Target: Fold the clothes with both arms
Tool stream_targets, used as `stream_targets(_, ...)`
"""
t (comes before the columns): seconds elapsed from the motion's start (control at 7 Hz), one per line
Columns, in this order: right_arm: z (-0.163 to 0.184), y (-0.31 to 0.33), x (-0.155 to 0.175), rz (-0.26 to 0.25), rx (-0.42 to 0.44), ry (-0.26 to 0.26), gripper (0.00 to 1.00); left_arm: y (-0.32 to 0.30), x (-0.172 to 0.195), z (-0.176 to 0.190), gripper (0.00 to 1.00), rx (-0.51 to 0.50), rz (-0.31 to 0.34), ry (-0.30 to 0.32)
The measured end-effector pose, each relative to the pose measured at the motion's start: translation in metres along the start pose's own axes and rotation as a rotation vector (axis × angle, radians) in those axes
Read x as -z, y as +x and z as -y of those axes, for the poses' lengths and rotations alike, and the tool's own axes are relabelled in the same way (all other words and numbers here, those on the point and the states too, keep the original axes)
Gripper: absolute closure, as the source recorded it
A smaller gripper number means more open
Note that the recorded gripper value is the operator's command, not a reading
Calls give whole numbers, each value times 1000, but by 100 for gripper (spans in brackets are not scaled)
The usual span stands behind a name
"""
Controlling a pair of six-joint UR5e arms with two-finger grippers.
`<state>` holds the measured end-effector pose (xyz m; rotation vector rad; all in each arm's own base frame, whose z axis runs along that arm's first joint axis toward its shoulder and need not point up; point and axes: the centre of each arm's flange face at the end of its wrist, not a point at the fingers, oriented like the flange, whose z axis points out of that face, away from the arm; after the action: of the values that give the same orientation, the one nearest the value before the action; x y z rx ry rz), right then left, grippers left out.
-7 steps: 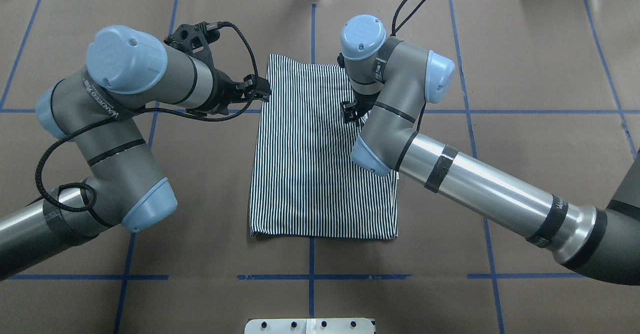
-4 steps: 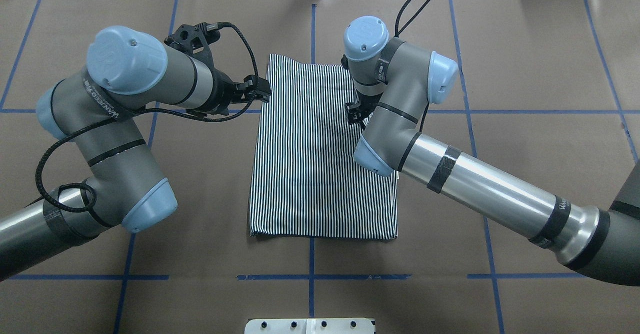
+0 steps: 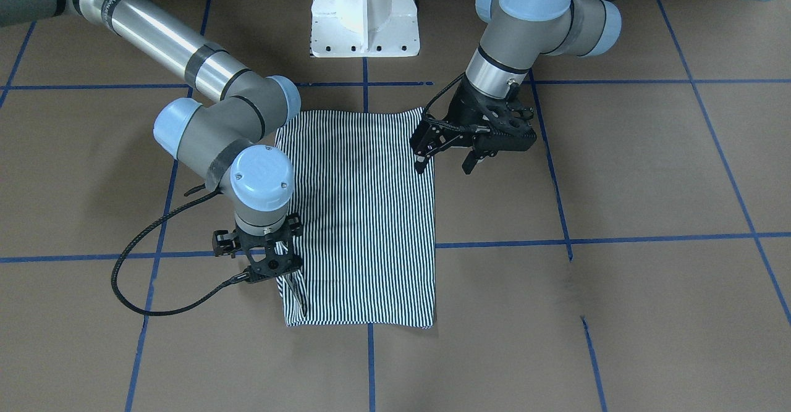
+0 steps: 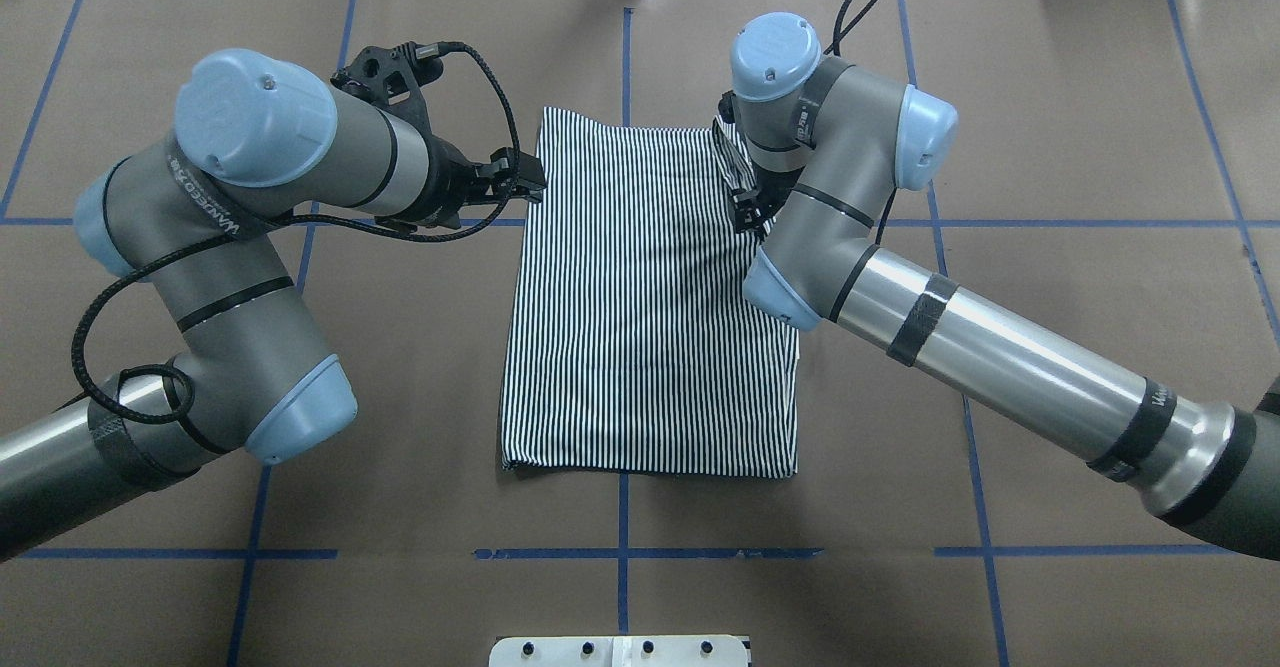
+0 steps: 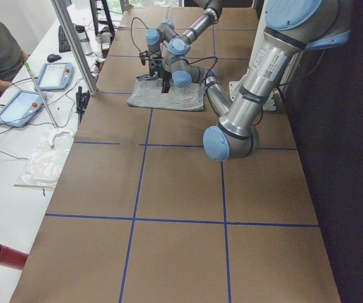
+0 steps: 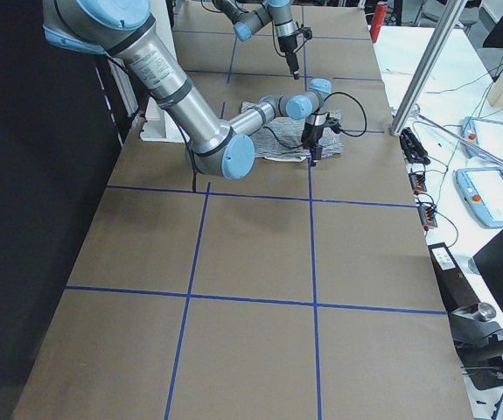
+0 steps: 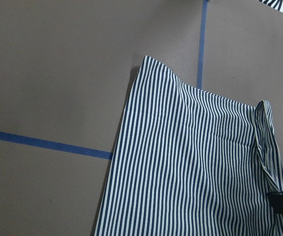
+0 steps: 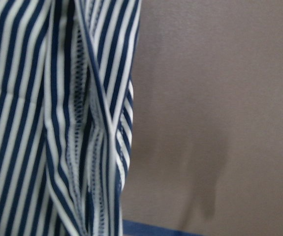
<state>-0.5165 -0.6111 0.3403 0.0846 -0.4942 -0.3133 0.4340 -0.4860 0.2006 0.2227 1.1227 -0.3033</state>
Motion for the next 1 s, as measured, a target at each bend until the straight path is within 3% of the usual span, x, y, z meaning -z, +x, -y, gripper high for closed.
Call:
stream_targets(0.29,2,56,8,12,47,15,0,5,8,-1,0,0,-14,3)
stream_targets(0.71,13,41,53,113,9,42,0,12,29,-7,0,3,-40,7)
stream_targets(1.0,-4,36,76,202,-43,44,0,3,13,-34,0,78,-17,-65)
